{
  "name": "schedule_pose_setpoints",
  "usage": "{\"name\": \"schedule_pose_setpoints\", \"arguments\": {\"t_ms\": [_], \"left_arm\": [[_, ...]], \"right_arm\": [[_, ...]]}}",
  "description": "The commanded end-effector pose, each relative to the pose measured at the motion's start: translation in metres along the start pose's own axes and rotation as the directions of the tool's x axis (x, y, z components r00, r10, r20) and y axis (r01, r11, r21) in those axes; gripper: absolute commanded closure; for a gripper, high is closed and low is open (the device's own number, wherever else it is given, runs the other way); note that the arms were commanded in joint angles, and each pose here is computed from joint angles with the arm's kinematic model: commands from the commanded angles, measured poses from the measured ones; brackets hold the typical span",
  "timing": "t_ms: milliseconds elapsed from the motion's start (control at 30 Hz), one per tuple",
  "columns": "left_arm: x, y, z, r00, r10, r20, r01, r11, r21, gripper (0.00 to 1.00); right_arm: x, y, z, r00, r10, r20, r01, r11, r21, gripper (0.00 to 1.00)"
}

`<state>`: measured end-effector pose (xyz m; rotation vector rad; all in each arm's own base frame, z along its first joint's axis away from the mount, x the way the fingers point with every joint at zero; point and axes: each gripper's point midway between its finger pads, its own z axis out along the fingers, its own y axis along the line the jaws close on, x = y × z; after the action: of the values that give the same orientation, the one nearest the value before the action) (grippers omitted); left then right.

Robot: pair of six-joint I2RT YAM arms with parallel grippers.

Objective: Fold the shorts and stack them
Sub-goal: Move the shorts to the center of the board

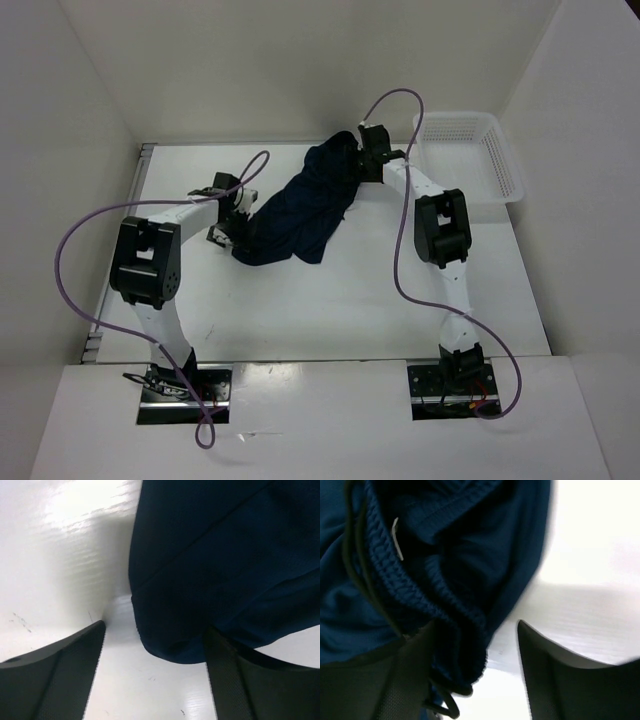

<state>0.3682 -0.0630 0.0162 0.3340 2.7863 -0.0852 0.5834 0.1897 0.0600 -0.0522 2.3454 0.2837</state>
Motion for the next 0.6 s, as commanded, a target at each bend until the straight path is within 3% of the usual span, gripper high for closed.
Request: {"name": "schedule_pose_setpoints", "arguments": {"t_ms": [0, 167, 233, 300, 333, 433, 567], "left_arm": [[-0.006, -0.02, 0.011, 1.0, 0.029, -0.005, -0.029, 0.998, 0.064, 0.18], [0.001, -0.038, 0.019, 0.998, 0.051, -0.043, -0.045, 0.991, 0.124, 0.51], [0.001, -0.045, 0.019, 0.997, 0.05, -0.052, -0.041, 0.986, 0.161, 0.6], [0.001, -0.046, 0.02, 0.997, 0.05, -0.059, -0.039, 0.985, 0.171, 0.83], [0.001, -0.046, 0.02, 0.997, 0.05, -0.059, -0.039, 0.985, 0.171, 0.92], [-0.01, -0.037, 0.015, 0.998, 0.051, -0.032, -0.047, 0.992, 0.115, 1.0], [-0.062, -0.008, -0.019, 0.993, 0.044, 0.113, -0.041, 0.999, -0.031, 1.0]], "right_arm": [[-0.035, 0.029, -0.004, 0.996, -0.004, 0.091, 0.014, 0.994, -0.104, 0.28], [-0.014, 0.042, 0.004, 0.999, 0.019, 0.028, -0.013, 0.982, -0.189, 0.28], [-0.005, 0.044, 0.007, 1.0, 0.028, 0.002, -0.027, 0.979, -0.204, 0.52], [-0.011, 0.045, 0.006, 1.0, 0.028, 0.014, -0.025, 0.978, -0.208, 0.71], [-0.012, 0.041, 0.007, 0.999, 0.029, 0.02, -0.025, 0.982, -0.186, 0.85], [-0.05, 0.049, -0.018, 0.994, 0.0, 0.111, 0.022, 0.98, -0.197, 0.98], [-0.111, 0.053, -0.07, 0.966, -0.038, 0.254, 0.095, 0.972, -0.214, 1.0]]}}
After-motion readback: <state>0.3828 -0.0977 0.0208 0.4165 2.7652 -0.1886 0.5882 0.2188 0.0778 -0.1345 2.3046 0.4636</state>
